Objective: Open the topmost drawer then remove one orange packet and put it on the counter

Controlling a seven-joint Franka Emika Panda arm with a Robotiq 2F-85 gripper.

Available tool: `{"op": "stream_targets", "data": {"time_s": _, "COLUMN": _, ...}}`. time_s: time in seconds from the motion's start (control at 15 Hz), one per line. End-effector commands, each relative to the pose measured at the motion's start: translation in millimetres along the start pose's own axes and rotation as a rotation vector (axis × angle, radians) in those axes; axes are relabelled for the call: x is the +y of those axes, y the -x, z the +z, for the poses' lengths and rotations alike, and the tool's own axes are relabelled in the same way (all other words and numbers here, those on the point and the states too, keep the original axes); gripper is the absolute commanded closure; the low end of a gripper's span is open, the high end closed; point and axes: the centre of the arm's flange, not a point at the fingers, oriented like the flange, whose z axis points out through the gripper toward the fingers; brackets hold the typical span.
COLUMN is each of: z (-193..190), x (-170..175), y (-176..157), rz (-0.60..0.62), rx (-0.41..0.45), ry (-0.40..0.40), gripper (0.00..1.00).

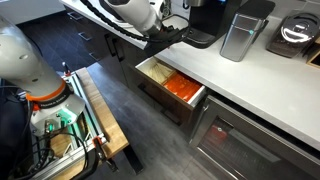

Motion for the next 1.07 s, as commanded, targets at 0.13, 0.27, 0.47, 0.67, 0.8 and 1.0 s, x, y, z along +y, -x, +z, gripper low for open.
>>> {"op": "stream_targets", "data": {"time_s": 0.13, "z": 54.4, "x": -2.8, "y": -0.3, "rz": -0.034, "rx": 0.025, "ry": -0.038, "gripper": 1.00}}
{"op": "stream_targets", "data": {"time_s": 0.27, "z": 63.7, "x": -0.6, "y": -3.8, "rz": -0.036, "rx": 0.034, "ry": -0.045, "gripper": 1.00}}
{"op": "stream_targets", "data": {"time_s": 0.47, "z": 75.9, "x": 0.3, "y": -5.9, "rz": -0.040, "rx": 0.034, "ry": -0.065, "gripper": 0.93}}
{"op": "stream_targets", "data": {"time_s": 0.67, "z": 79.5, "x": 0.6, "y": -2.8, "rz": 0.003, "rx": 0.033, "ry": -0.073, "gripper": 0.60}}
{"op": "stream_targets", "data": {"time_s": 0.8, "z": 69.1, "x": 2.3, "y": 0.5, "rz": 0.064, "rx": 0.041, "ry": -0.066, "gripper": 0.44}}
{"op": "stream_targets", "data": {"time_s": 1.0, "z": 33.5, "x": 5.1, "y": 8.1, "rz": 0.167, "rx": 0.028, "ry": -0.031, "gripper": 0.22}}
